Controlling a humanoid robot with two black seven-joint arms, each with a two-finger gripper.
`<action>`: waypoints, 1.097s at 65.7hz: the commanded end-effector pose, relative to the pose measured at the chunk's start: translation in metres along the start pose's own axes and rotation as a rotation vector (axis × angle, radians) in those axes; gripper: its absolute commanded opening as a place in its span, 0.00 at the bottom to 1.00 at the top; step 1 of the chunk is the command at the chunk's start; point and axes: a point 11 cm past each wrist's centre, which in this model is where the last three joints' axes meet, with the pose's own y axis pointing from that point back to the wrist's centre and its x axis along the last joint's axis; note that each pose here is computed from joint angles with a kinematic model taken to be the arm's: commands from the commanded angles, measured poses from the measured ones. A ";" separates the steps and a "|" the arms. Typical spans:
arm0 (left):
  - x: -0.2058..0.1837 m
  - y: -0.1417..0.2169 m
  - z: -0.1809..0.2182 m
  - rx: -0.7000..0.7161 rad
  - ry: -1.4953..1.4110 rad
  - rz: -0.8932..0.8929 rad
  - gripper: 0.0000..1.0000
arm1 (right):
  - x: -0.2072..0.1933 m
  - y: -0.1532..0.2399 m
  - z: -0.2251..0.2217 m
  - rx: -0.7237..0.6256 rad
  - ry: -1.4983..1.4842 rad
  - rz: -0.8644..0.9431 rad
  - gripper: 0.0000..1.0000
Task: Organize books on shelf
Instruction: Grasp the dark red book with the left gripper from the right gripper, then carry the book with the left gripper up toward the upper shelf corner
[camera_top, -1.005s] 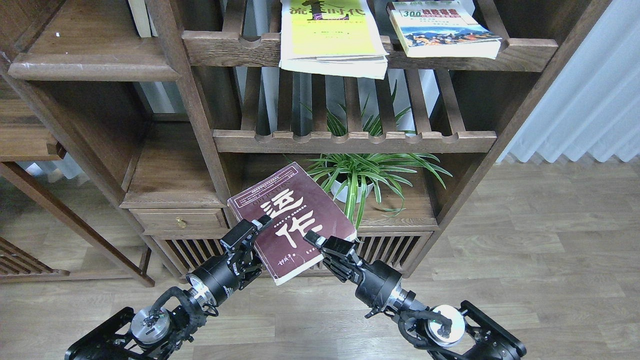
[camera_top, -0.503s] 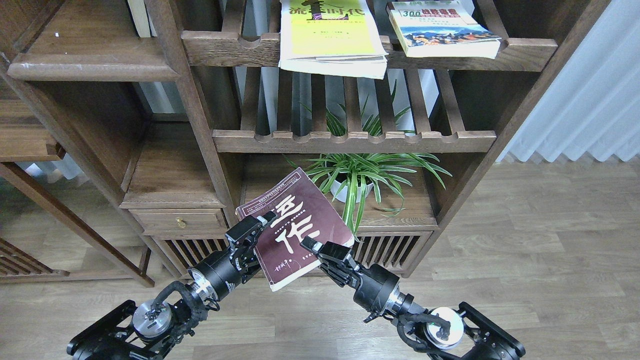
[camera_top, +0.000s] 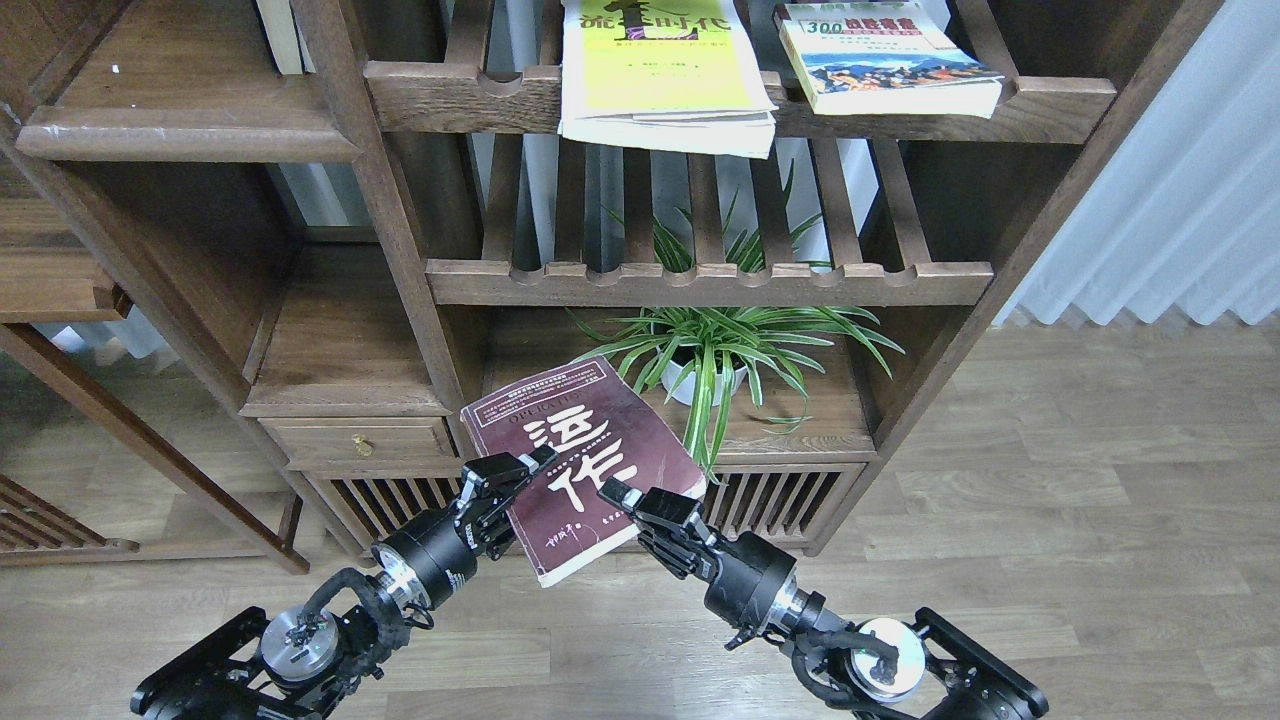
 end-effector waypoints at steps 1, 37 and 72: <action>0.006 0.005 -0.004 0.023 0.004 0.014 0.03 | 0.007 0.004 -0.006 0.036 0.000 0.023 0.33; 0.018 0.135 0.083 -0.066 -0.207 0.233 0.06 | 0.079 0.056 -0.027 0.208 -0.061 0.273 0.89; -0.089 0.214 0.167 -0.093 -0.554 0.320 0.06 | 0.088 0.061 -0.032 0.226 -0.072 0.335 0.99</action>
